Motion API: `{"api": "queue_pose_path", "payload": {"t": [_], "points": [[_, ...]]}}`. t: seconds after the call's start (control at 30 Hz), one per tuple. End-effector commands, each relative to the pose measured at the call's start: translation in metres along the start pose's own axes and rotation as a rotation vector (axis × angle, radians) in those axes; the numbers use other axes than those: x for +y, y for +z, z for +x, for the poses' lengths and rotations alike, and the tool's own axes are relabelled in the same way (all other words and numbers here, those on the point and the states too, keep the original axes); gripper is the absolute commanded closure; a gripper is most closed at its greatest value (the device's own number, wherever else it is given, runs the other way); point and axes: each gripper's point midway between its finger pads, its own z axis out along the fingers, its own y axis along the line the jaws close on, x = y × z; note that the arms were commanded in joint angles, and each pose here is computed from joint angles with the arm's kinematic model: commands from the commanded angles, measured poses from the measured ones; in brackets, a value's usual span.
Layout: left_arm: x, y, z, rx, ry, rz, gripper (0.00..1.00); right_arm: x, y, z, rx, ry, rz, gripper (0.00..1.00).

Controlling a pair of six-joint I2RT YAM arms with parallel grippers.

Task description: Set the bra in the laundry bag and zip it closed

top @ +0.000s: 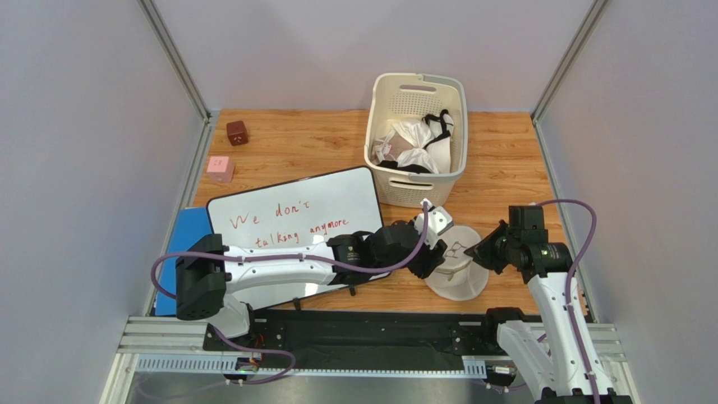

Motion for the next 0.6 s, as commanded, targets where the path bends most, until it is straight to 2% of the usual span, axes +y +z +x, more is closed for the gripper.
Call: {"api": "queue_pose_path", "payload": {"t": [0.0,0.17,0.37,0.57], "points": [[-0.019,0.003,0.013,0.078,-0.127,-0.006,0.5,0.0,-0.003,-0.009,-0.047,0.088,0.031,1.0],[-0.041,0.006,-0.002,0.078,-0.211,0.073,0.55,-0.001,-0.004,-0.011,-0.059,0.126,0.046,1.0],[-0.048,0.007,0.002,0.157,-0.272,0.073,0.47,0.003,-0.006,-0.014,-0.065,0.128,0.043,0.99],[-0.054,0.015,0.013,0.227,-0.355,0.061,0.46,-0.002,-0.002,-0.009,-0.051,0.138,0.052,0.99]]}}
